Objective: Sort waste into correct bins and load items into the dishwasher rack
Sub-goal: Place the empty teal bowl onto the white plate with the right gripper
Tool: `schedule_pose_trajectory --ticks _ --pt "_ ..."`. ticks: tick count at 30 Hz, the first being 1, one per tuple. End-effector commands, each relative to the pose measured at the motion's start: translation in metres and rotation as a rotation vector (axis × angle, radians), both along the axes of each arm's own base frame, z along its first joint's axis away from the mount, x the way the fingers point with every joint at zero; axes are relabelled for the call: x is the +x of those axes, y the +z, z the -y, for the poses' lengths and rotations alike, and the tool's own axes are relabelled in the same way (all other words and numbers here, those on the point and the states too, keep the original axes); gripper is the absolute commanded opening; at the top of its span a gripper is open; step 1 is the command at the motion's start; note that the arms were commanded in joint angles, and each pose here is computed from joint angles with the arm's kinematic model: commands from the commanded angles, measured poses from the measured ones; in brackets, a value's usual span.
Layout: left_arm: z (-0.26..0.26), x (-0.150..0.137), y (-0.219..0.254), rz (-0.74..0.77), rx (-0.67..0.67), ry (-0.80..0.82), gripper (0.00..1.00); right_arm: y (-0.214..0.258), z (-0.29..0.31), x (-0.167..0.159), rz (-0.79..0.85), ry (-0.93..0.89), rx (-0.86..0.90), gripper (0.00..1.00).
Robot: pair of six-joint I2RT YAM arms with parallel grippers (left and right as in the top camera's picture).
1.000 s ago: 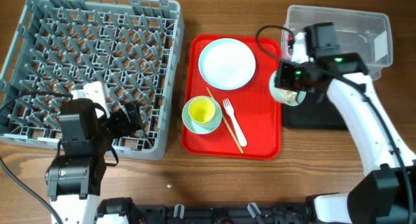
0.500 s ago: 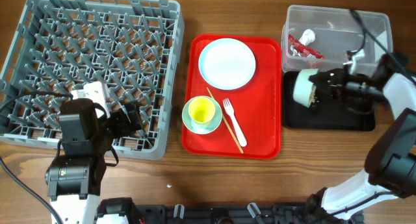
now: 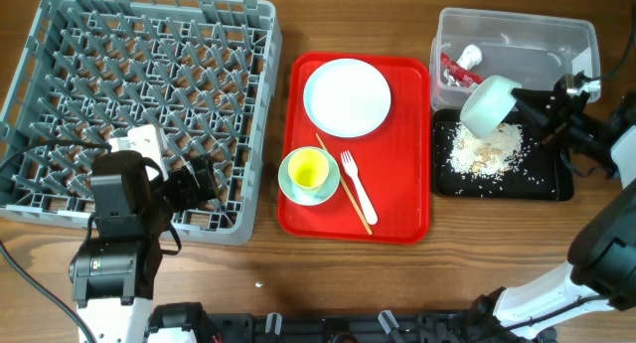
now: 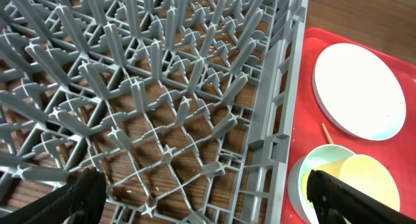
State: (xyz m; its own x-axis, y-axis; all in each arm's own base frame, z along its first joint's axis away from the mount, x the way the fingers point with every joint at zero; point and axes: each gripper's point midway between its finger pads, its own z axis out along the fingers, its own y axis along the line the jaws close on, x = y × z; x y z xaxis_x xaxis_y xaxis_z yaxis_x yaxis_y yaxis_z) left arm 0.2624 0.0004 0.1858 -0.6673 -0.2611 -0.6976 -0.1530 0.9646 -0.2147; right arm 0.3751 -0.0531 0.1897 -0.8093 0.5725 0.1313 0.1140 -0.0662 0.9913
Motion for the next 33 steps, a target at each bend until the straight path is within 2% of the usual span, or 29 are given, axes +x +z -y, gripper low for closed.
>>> schedule_pose_trajectory --ticks 1,5,7,8,9,11,13,15,19,24,28,31,33 --pt "-0.002 0.002 0.007 0.019 -0.004 0.013 1.00 0.006 0.002 -0.001 -0.037 0.010 0.103 0.04" --pt "-0.002 0.002 0.007 0.019 -0.004 0.013 1.00 0.002 0.002 0.000 -0.039 0.004 0.075 0.04" --pt "-0.002 0.002 0.007 0.019 -0.004 0.013 1.00 -0.030 0.007 0.003 -0.168 -0.041 -0.059 0.04" --pt "-0.002 0.002 0.007 0.019 -0.004 0.013 1.00 -0.028 0.004 0.001 -0.155 -0.033 -0.054 0.04" --pt "-0.002 0.002 0.007 0.019 -0.004 0.013 1.00 0.007 -0.002 -0.002 0.119 0.012 -0.001 0.04" --pt "-0.002 0.002 0.007 0.019 -0.004 0.013 1.00 0.007 -0.011 -0.005 0.153 0.025 -0.039 0.04" --pt "-0.002 0.002 0.007 0.019 -0.004 0.013 1.00 -0.035 -0.017 -0.005 -0.058 0.037 -0.191 0.04" --pt "-0.002 0.002 0.007 0.019 -0.004 0.013 1.00 -0.054 -0.023 -0.011 -0.115 0.068 -0.297 0.04" --pt "-0.002 0.002 0.007 0.019 -0.004 0.013 1.00 -0.026 -0.044 -0.016 -0.005 0.126 -0.413 0.04" --pt "-0.002 0.002 0.007 0.019 -0.004 0.013 1.00 0.029 -0.107 -0.025 0.209 0.235 -0.800 0.04" --pt "-0.002 0.002 0.007 0.019 -0.004 0.013 1.00 0.054 -0.163 -0.013 0.382 0.290 -1.130 0.04" --pt "-0.002 0.002 0.007 0.019 -0.004 0.013 1.00 0.061 -0.216 0.005 0.564 0.286 -1.301 0.04" --pt "-0.002 0.002 0.007 0.019 -0.004 0.013 1.00 0.047 -0.248 0.012 0.627 0.324 -1.351 0.04"
